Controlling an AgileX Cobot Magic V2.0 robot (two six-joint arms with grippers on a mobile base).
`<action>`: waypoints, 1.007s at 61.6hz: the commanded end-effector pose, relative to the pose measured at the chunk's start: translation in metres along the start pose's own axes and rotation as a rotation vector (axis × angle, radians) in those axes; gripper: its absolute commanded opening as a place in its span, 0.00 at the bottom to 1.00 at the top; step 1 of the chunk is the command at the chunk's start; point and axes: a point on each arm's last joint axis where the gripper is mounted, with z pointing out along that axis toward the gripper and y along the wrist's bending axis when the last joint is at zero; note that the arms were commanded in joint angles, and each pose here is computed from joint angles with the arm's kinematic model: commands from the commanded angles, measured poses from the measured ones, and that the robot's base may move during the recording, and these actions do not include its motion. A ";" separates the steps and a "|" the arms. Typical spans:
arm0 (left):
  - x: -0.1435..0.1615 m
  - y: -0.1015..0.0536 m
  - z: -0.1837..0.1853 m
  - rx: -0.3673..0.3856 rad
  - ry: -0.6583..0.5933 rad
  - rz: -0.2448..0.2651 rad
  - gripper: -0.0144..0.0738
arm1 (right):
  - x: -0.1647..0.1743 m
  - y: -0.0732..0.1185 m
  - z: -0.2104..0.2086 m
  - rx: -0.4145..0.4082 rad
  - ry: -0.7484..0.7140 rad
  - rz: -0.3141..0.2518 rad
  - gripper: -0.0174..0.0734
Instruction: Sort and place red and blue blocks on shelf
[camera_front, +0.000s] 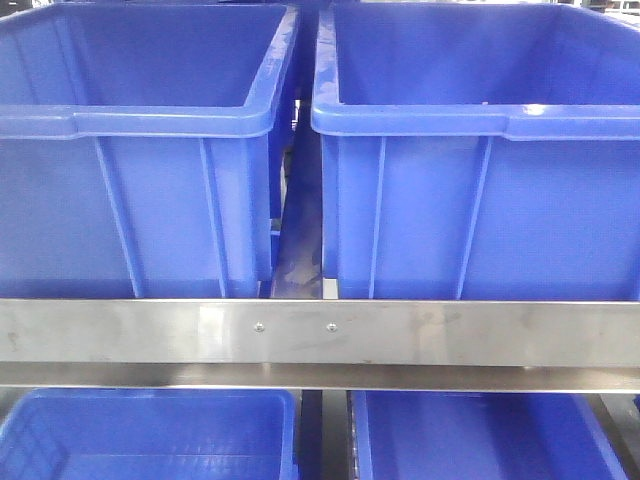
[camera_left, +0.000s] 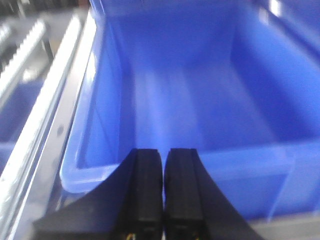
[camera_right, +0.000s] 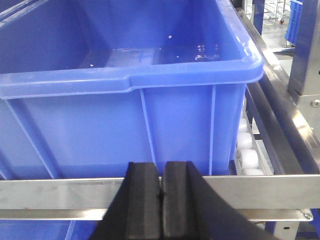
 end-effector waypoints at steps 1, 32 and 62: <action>0.002 0.000 -0.005 -0.002 -0.180 -0.063 0.32 | -0.015 0.002 -0.003 -0.011 -0.122 -0.019 0.27; 0.095 0.007 -0.018 -0.104 -0.277 -0.215 0.32 | -0.015 0.002 -0.003 -0.011 -0.122 -0.019 0.27; 0.098 0.005 -0.023 -0.082 -0.280 -0.215 0.32 | -0.015 0.002 -0.003 -0.011 -0.122 -0.019 0.27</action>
